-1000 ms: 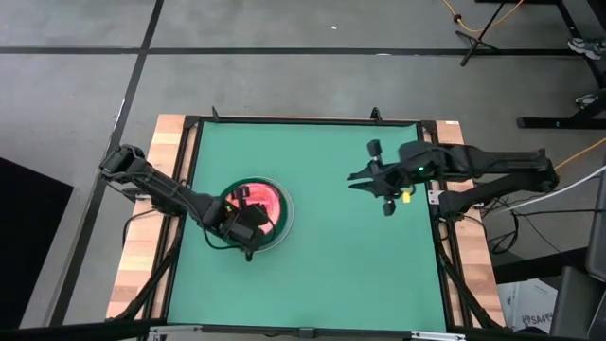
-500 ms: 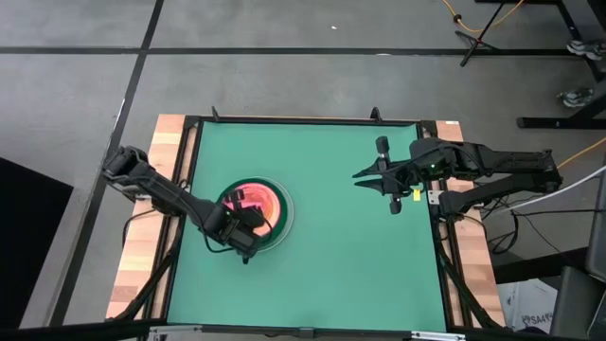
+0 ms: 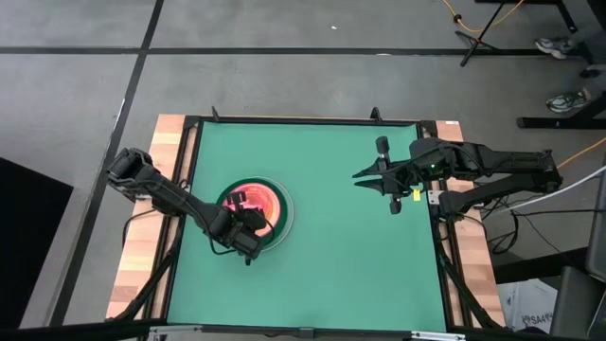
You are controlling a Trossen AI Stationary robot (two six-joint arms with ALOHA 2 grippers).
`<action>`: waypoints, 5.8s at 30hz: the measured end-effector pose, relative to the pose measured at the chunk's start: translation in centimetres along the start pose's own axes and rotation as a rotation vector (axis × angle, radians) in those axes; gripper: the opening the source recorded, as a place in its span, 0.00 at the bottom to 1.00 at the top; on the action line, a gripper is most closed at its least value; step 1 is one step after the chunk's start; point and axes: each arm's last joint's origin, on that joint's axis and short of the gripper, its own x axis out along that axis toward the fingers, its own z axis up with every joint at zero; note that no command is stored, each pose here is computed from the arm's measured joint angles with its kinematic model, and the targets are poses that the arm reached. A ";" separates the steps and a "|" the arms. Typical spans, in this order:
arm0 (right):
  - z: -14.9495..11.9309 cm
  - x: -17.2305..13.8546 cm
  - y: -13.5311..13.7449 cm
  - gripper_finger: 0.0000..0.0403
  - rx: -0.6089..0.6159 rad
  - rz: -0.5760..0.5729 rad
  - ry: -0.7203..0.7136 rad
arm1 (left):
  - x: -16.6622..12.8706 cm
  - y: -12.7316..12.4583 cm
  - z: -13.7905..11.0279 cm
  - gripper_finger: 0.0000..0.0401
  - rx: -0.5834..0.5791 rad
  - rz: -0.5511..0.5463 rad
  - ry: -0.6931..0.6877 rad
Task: Stack plastic plates
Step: Stack the transparent pink plate on top of the the transparent orange plate, then return to Home Position
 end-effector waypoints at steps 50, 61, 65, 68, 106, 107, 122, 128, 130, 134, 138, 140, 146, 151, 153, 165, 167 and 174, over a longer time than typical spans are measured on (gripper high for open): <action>0.0 0.0 0.0 0.19 -0.004 0.001 0.001 | 0.6 0.2 1.8 0.35 -0.082 -0.061 -0.087; 0.0 0.0 0.0 0.19 -0.004 0.004 0.000 | 0.4 -0.5 3.0 0.35 -0.133 -0.142 -0.195; 0.0 0.0 0.0 0.19 -0.004 0.003 0.001 | 0.0 -0.9 4.4 0.35 -0.113 -0.200 -0.318; 0.0 0.1 0.0 0.19 -0.004 0.004 0.002 | -0.3 -0.8 5.9 0.34 -0.154 -0.243 -0.433; -0.9 -12.9 0.1 0.19 0.104 -0.258 -0.225 | -15.0 16.3 -3.1 0.00 -0.244 -0.166 -0.897; -1.2 -13.3 0.2 0.19 0.105 -0.259 -0.215 | -14.9 16.4 -3.3 0.00 -0.248 -0.160 -0.882; -8.3 -12.9 5.4 0.19 0.179 -0.258 -0.224 | -15.2 16.9 -4.7 0.00 -0.191 -0.172 -0.869; -11.2 -11.9 7.6 0.19 0.178 -0.254 -0.291 | -13.2 15.3 -4.7 0.00 -0.154 -0.174 -0.942; -11.9 -11.6 8.2 0.19 0.196 -0.247 -0.324 | -11.9 14.8 -5.3 0.00 -0.147 -0.186 -0.975; -13.2 -11.1 9.2 0.19 0.229 -0.252 -0.356 | -9.5 14.5 -7.3 0.00 -0.189 -0.214 -1.034; -14.4 -10.3 10.1 0.19 0.237 -0.253 -0.361 | -7.2 14.4 -9.4 0.00 -0.248 -0.243 -1.094; -15.0 -9.4 10.6 0.19 0.249 -0.251 -0.363 | -6.3 14.4 -10.3 0.00 -0.278 -0.255 -1.135; -16.5 -6.5 11.8 0.19 0.272 -0.217 -0.358 | -3.4 13.9 -12.4 0.00 -0.329 -0.273 -1.216; -17.1 -5.0 12.4 0.19 0.264 -0.213 -0.414 | -1.6 13.5 -13.5 0.00 -0.349 -0.274 -1.268; -17.4 -4.5 12.7 0.19 0.264 -0.218 -0.423 | -1.1 13.3 -13.8 0.00 -0.345 -0.265 -1.290; -18.6 -3.1 13.2 0.19 0.283 -0.308 -0.387 | 1.4 13.0 -14.3 0.00 -0.340 -0.125 -1.401; -18.8 -3.0 13.2 0.19 0.288 -0.320 -0.371 | 1.7 12.9 -14.3 0.00 -0.327 -0.123 -1.399; -18.9 -2.9 13.2 0.19 0.304 -0.358 -0.346 | 2.7 13.0 -14.2 0.00 -0.354 -0.117 -1.380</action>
